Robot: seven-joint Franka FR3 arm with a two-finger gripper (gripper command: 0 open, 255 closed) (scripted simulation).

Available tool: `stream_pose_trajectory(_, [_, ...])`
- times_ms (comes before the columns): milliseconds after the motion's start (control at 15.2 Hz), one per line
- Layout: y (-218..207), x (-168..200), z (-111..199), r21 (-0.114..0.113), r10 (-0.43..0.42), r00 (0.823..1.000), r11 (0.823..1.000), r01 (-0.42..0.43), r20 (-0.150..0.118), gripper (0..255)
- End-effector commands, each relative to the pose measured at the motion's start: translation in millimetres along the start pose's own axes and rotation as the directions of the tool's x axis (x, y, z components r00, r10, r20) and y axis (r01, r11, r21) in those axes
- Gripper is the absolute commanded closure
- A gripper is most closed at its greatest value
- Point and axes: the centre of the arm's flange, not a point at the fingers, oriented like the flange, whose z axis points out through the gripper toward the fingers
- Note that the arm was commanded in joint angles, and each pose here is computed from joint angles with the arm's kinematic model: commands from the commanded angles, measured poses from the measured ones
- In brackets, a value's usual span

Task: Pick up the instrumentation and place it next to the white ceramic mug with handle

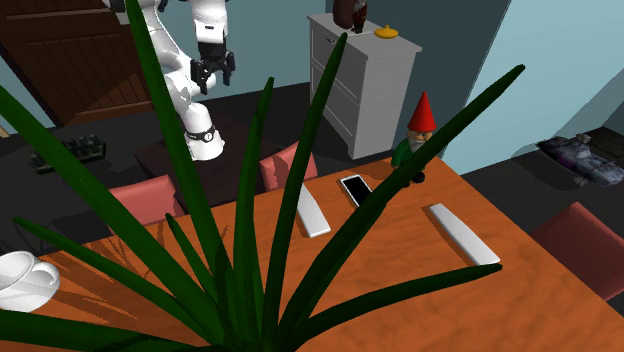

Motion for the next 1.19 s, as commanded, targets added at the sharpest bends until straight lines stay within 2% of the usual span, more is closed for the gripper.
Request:
stream_pose_trajectory(0, [0, 0, 0, 0.000, 0.000, 1.000, 1.000, 0.000, 0.000, 0])
stream_pose_trajectory(528, [-1, 93, 40, 0.034, 0.148, 0.989, 0.989, -0.147, -0.025, 0])
stream_pose_trajectory(1122, [12, 198, 82, 0.077, 0.310, 0.949, 0.949, -0.306, -0.047, 0])
